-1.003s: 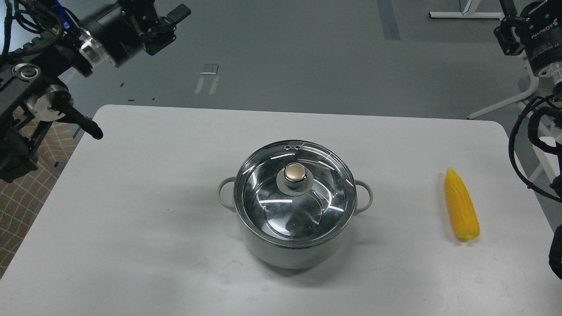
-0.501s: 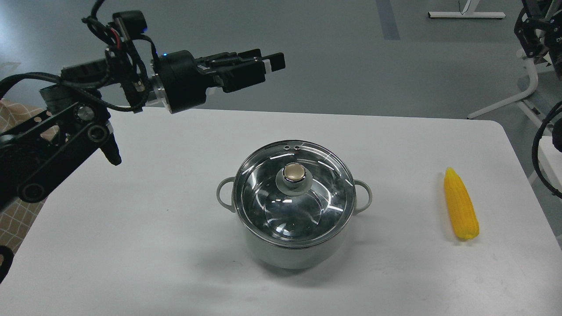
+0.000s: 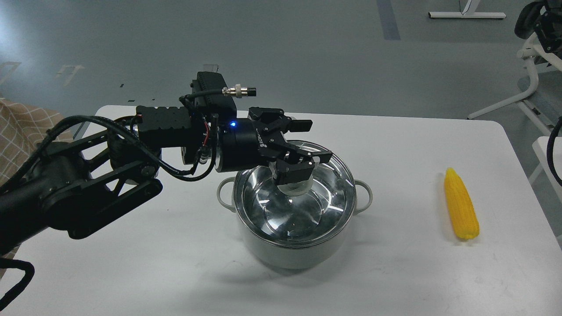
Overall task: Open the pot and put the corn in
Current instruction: 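Reach the left gripper over the pot toward the lid's brass knob, then close the left gripper on the brass knob of the glass lid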
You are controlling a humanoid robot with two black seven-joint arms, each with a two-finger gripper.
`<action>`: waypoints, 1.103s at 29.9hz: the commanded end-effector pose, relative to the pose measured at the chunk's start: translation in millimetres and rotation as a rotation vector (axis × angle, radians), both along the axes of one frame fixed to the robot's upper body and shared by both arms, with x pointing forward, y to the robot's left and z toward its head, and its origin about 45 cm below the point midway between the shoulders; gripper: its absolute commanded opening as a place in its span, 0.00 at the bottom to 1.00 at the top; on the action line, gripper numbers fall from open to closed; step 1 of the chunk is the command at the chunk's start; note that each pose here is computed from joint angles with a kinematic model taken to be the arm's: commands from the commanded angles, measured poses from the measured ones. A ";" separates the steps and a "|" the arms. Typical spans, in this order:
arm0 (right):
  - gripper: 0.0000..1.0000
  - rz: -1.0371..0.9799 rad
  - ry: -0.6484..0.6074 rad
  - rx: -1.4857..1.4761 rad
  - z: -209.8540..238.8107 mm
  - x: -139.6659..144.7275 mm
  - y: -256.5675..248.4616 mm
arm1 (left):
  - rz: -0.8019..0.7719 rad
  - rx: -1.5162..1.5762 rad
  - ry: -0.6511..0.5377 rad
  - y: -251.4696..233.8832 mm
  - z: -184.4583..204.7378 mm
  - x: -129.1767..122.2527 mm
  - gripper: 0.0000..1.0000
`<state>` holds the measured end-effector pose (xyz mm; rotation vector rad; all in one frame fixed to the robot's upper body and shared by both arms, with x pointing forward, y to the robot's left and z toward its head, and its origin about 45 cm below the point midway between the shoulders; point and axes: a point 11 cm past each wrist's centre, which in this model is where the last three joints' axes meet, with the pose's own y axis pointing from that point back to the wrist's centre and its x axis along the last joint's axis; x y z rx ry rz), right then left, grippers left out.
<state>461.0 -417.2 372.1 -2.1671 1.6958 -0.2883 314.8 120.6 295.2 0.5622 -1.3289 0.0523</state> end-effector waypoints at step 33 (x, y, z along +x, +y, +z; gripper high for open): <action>1.00 0.005 -0.015 -0.003 6.6 -0.9 0.4 | 0.087 0.032 0.035 21.6 -65.0 -8.4 0.39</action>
